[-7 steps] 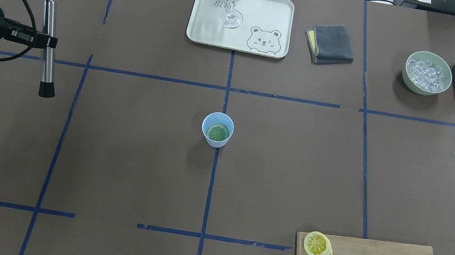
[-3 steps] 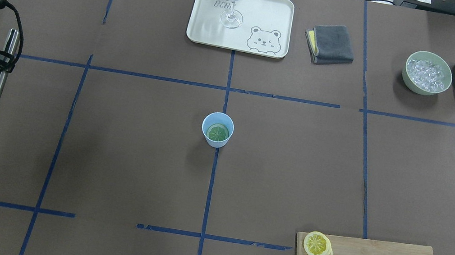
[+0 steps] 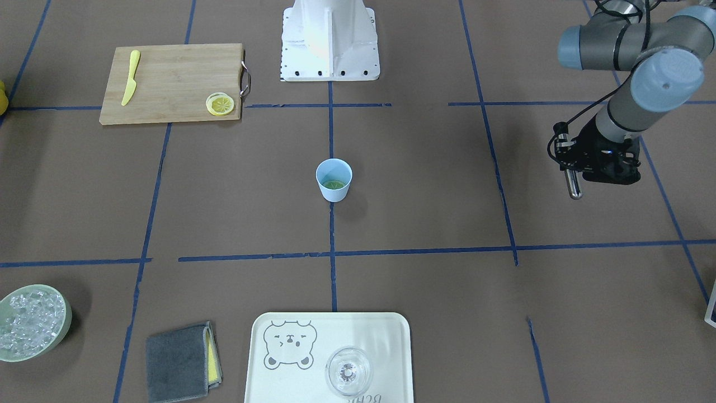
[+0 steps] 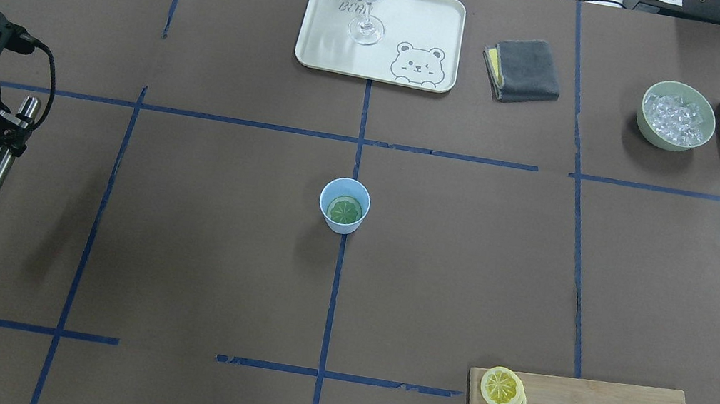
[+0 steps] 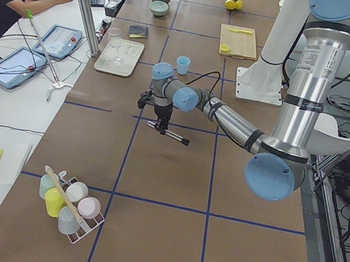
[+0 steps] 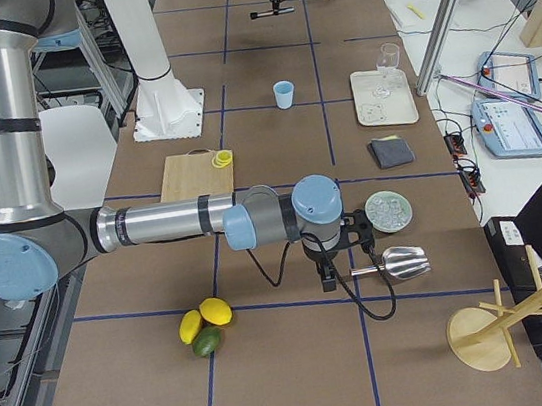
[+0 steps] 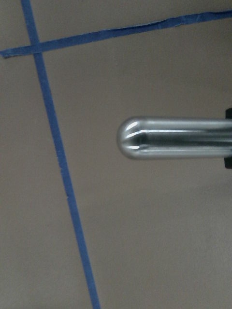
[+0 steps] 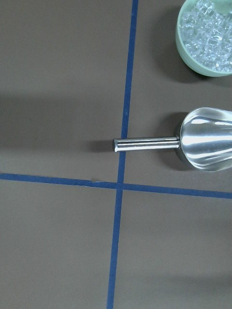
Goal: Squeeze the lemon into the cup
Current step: 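Lower the muddler upright onto the table with the left gripper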
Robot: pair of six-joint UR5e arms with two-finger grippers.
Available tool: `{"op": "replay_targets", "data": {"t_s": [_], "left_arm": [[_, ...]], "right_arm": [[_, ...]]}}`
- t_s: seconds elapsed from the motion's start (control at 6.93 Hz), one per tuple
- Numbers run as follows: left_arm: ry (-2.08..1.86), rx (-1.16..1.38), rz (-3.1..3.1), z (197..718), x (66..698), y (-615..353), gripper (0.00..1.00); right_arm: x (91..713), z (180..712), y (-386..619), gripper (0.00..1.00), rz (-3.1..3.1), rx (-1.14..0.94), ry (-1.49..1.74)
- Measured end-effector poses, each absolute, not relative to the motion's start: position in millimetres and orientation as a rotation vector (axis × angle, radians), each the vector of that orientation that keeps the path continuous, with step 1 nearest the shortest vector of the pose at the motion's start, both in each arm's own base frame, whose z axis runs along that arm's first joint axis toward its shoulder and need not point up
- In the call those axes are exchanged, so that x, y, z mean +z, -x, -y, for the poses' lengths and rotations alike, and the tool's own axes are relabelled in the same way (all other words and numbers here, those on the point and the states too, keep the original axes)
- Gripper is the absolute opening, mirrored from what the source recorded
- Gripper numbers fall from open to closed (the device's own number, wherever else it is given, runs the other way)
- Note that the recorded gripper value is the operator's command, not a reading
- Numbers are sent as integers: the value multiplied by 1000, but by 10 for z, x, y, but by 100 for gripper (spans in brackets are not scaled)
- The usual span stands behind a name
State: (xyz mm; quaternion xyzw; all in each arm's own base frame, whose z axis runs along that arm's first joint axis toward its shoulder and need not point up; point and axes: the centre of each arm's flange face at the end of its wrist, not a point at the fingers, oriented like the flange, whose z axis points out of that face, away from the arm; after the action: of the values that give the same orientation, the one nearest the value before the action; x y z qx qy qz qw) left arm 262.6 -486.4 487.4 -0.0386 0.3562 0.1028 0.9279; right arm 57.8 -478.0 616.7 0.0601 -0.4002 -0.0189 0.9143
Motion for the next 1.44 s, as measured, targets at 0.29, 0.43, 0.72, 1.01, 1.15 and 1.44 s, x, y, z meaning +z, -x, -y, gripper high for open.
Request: {"op": "replay_targets", "data": {"t_s": [0.29,0.43,0.72,1.01,1.15,1.44], "left_arm": [[170,193,-756,4943,5108,-2737,0],[186,188,-752,4953,5190,-2743,0],[207,183,-738,4971,5361,-2747,0],[216,174,-727,5005,5567,-2733,0],[218,165,-716,5026,5665,-2716,18],[214,146,-690,5067,5780,-2660,100]], "right_arm": [[6105,4790,-582,100,824,-43,-136],[6087,4792,-584,100,824,-44,-140],[6079,4792,-585,100,824,-44,-142],[6078,4788,-585,100,824,-45,-142],[6078,4787,-585,100,824,-44,-141],[6079,4787,-586,100,823,-44,-141]]}}
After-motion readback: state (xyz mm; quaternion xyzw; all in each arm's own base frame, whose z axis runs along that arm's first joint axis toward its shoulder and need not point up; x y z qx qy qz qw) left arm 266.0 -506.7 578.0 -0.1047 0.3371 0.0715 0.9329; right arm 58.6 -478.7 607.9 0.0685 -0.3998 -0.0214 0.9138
